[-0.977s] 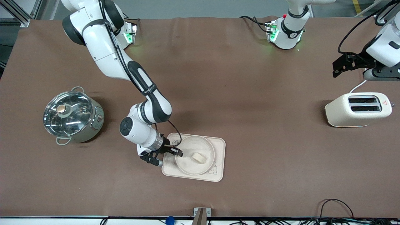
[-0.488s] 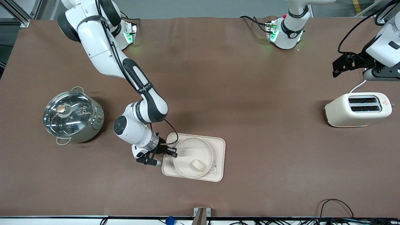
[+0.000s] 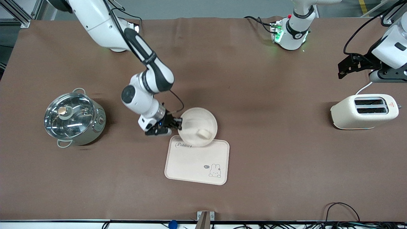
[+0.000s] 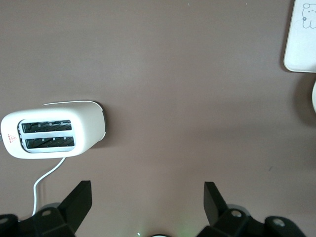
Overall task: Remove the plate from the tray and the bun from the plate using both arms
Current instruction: 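Lift the plate with the bun off the tray and set it down beyond it, then release the plate and retract the right gripper while the left gripper reaches out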
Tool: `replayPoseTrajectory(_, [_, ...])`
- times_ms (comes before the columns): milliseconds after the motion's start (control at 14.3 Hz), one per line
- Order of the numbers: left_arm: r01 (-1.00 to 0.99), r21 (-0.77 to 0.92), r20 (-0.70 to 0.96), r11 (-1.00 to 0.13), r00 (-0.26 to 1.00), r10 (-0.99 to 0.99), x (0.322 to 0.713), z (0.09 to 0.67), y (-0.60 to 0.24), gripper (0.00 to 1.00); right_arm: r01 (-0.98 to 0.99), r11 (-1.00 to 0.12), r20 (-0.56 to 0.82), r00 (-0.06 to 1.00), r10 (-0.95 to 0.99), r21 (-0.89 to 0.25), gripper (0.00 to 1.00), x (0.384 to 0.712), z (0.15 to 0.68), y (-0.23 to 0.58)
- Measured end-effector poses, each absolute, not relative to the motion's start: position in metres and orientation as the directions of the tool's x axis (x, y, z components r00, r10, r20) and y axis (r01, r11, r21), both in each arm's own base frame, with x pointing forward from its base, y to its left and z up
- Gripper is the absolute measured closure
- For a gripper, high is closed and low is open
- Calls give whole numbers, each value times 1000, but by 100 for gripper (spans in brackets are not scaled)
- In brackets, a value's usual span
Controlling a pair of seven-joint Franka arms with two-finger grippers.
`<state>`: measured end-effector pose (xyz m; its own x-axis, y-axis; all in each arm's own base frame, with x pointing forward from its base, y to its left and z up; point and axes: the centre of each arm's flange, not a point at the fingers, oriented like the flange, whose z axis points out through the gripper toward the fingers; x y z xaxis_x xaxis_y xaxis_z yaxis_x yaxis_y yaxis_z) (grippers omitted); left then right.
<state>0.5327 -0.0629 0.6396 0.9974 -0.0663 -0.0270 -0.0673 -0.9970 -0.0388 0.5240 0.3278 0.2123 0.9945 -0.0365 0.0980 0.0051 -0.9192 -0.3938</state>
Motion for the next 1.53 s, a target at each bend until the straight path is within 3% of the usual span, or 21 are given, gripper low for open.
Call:
replayPoseTrajectory(209, [-67,-39,-27,-997,997,-66,533,640,-63,0,49,-931,94,995,16,-363,94,464,200,332])
replayPoseTrajectory(349, [-68,-39,-27,-997,997,-66,533,640,-63,0,57,-933,92,995,26,-354,94,449,193,333])
replayPoseTrajectory(419, [-68,-39,-27,-997,997,-66,533,640,-63,0,44,-933,86,996,14,-358,89,448,192,333])
replayPoseTrajectory(767, [-68,-39,-28,-997,997,-67,533,639,-63,0,-10,-919,63,997,-38,-394,38,439,198,344])
replayPoseTrajectory(1047, [-68,-39,-29,-997,997,-67,533,639,-63,0,-85,-891,31,993,-111,-446,0,478,253,311])
replayPoseTrajectory(1256, [-68,-39,-31,-997,997,-67,534,637,-63,0,-172,-859,28,977,-212,-483,0,526,300,238])
replayPoseTrajectory(1535, [-75,-39,-34,-996,997,-73,534,636,-67,0,-175,-871,44,975,-219,-460,0,553,340,133])
